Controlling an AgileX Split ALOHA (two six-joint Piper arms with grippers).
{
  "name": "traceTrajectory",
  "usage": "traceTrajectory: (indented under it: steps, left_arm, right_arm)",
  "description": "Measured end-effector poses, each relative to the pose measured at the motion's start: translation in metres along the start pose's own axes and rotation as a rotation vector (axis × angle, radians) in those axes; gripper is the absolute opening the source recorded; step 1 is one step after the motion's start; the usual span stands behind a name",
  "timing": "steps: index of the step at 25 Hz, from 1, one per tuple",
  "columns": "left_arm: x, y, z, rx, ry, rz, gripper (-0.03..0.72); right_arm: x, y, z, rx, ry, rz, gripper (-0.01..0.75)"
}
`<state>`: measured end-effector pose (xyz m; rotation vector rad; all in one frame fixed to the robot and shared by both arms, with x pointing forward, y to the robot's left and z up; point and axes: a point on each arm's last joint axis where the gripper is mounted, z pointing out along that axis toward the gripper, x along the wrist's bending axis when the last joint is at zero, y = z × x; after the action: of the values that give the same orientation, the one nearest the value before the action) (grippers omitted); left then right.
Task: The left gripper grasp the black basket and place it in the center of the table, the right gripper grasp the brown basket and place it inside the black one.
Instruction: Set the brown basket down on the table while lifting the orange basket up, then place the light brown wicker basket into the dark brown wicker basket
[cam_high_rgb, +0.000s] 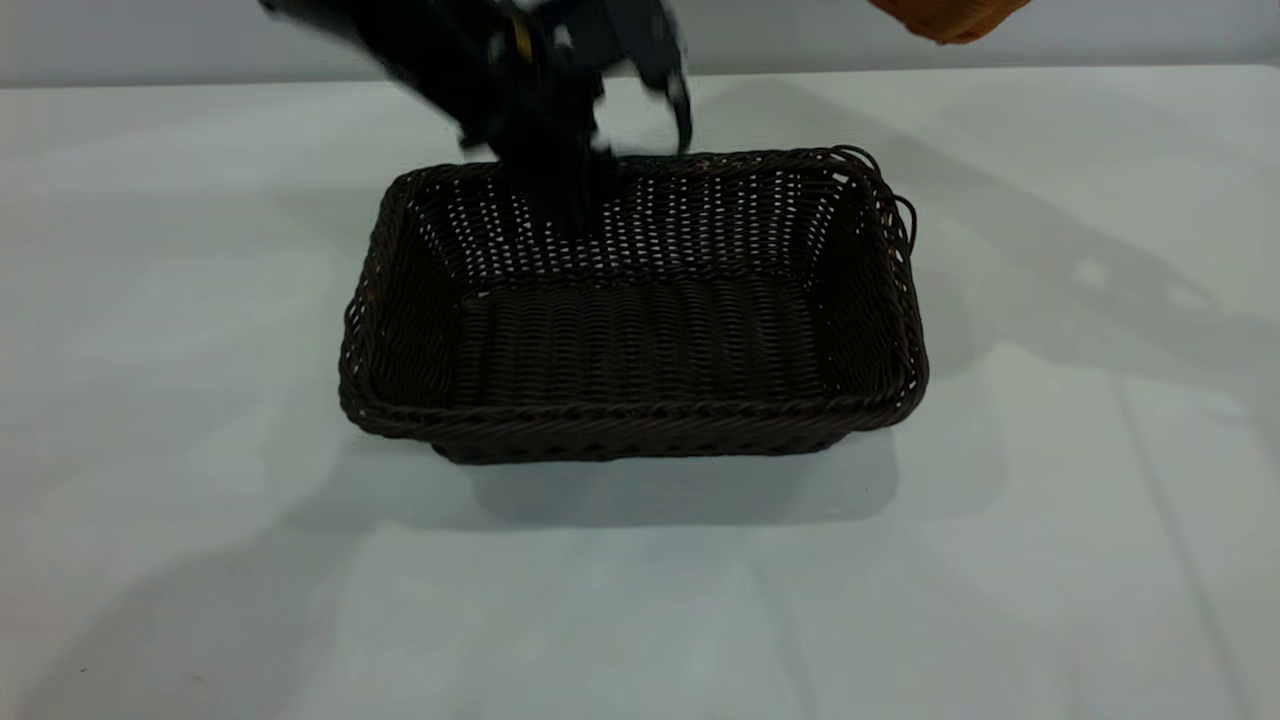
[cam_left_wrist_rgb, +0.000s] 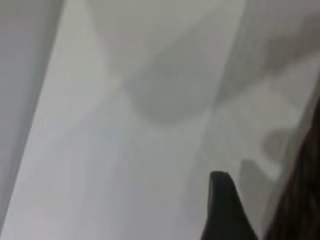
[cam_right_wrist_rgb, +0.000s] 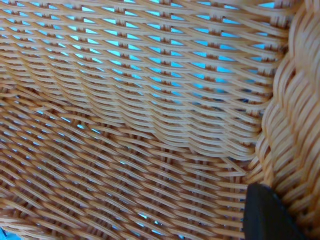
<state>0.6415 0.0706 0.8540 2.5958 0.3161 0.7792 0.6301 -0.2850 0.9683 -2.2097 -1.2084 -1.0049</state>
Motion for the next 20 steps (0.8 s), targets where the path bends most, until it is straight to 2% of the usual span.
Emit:
traceTrajectory:
  steps: [5,10,15,20]
  left_arm:
    - [0.02,0.016,-0.048,0.056,-0.028,-0.021,0.411]
    - [0.049,0.04,-0.125,0.033,0.019,-0.034,0.411]
    - [0.082,0.059,-0.227,-0.11,0.187,-0.058,0.4]
    - [0.094,0.07,-0.31,-0.278,0.343,-0.11,0.393]
  right_arm:
    - [0.0,0.017,-0.017,-0.064,0.008,-0.007,0.07]
    - [-0.007,0.016,-0.019,-0.04,-0.065,-0.04,0.071]
    - [-0.002,0.0,-0.006,0.06,-0.124,-0.11,0.071]
    - [0.021,-0.043,0.033,0.224,-0.227,-0.308,0.071]
